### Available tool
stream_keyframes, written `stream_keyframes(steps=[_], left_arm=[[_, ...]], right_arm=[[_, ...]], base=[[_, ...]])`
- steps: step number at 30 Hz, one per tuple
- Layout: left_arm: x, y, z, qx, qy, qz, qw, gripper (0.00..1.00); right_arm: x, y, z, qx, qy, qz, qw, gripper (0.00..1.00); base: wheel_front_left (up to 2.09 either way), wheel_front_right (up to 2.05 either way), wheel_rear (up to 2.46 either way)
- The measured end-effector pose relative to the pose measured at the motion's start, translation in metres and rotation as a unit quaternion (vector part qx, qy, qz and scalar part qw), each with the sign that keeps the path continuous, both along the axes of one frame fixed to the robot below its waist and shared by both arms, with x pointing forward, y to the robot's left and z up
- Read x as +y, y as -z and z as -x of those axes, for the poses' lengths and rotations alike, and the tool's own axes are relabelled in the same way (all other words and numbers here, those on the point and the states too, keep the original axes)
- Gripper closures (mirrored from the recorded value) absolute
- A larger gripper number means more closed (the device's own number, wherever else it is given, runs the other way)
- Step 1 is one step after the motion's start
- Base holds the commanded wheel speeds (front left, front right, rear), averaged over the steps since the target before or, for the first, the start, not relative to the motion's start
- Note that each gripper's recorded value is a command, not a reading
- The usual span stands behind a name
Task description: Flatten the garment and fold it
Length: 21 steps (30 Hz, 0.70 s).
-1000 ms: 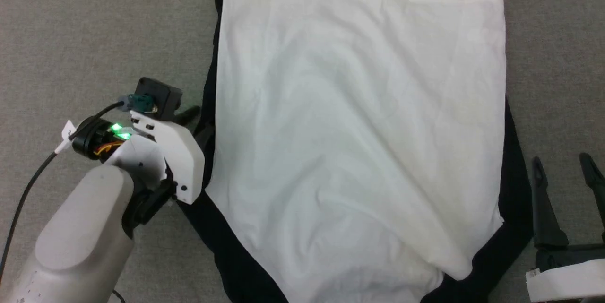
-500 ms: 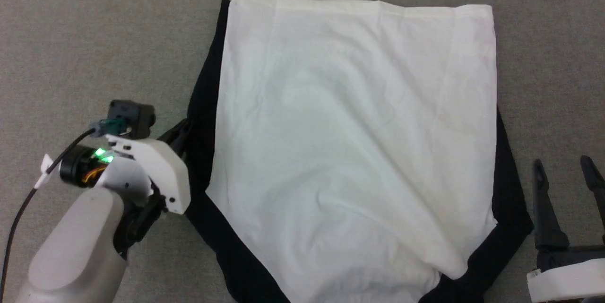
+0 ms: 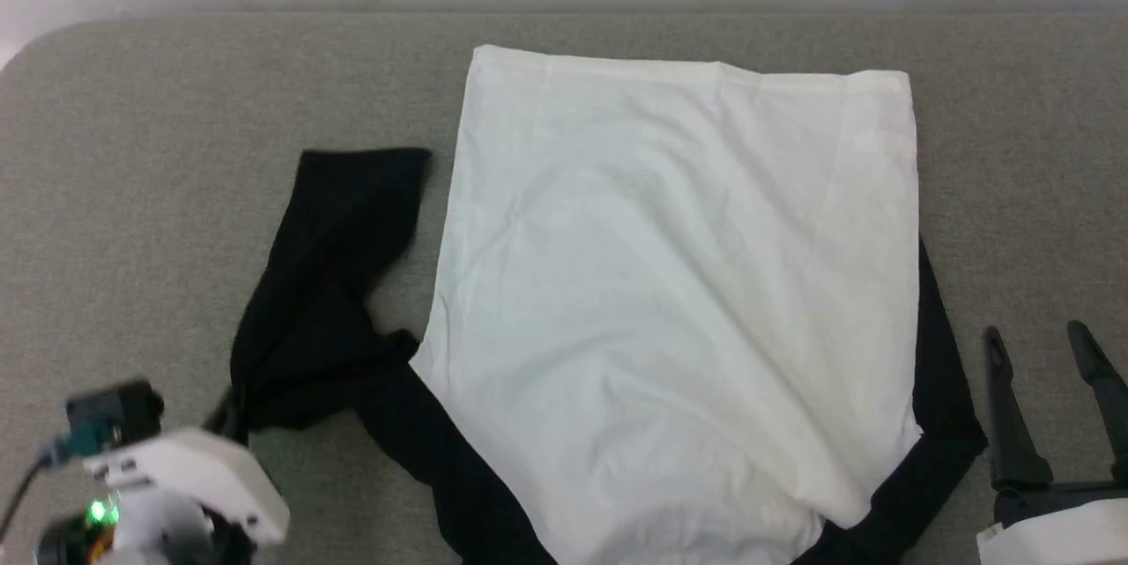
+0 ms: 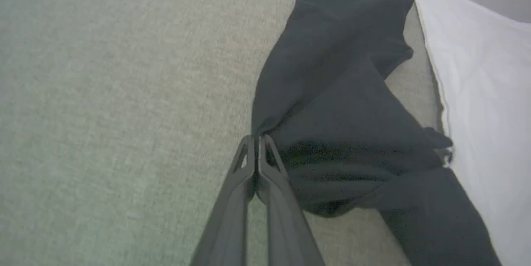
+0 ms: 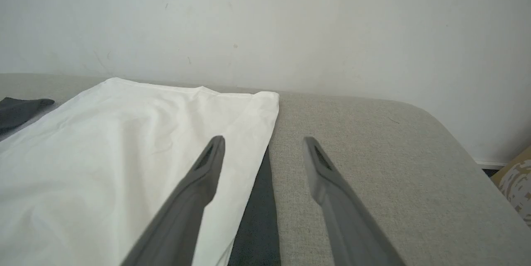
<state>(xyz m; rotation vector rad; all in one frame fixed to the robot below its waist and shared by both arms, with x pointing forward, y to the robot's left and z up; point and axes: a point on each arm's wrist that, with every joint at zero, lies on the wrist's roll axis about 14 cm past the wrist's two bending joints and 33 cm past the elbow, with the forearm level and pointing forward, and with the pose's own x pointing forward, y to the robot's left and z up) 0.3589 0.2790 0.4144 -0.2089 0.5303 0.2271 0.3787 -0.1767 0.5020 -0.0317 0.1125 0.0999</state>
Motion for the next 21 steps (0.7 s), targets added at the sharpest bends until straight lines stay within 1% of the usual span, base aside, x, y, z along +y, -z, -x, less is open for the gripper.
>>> stream_keyframes(steps=[3,6,7,8,11,14,18,21], left_arm=[[-0.008,0.017,0.033,0.030,-0.019,0.031,0.999,1.00],[-0.017,0.024,0.051,0.044,-0.026,0.048,0.998,1.00],[-0.019,0.024,0.052,0.041,-0.029,0.051,0.997,0.78],[-0.020,0.022,0.051,0.034,-0.031,0.052,0.998,0.00],[-0.019,0.011,0.044,0.006,-0.038,0.053,0.998,0.00],[-0.013,-0.015,0.022,-0.043,-0.037,0.042,0.997,0.00],[0.002,-0.063,-0.019,-0.114,-0.011,-0.006,0.993,0.00],[0.003,-0.079,-0.043,-0.121,0.026,-0.041,0.991,0.00]], right_arm=[[0.000,-0.001,0.001,-0.001,0.000,0.000,1.000,0.00],[0.002,0.001,0.001,0.003,-0.005,-0.003,1.000,0.00],[0.004,0.001,0.001,0.003,-0.007,-0.003,1.000,0.00],[0.005,0.001,0.000,0.003,-0.009,-0.004,1.000,0.00],[0.009,0.003,-0.002,0.006,-0.016,-0.005,1.000,0.00],[0.012,0.004,-0.004,0.007,-0.019,-0.005,1.000,0.00],[0.013,0.007,-0.007,0.014,-0.022,-0.002,1.000,0.00],[0.014,0.011,-0.009,0.019,-0.023,-0.003,1.000,0.00]], base=[[0.00,0.00,0.00],[0.00,0.00,0.00],[0.00,0.00,0.00],[0.00,0.00,0.00],[0.00,0.00,0.00],[0.00,0.00,0.00],[0.00,0.00,0.00],[0.00,0.00,0.00]])
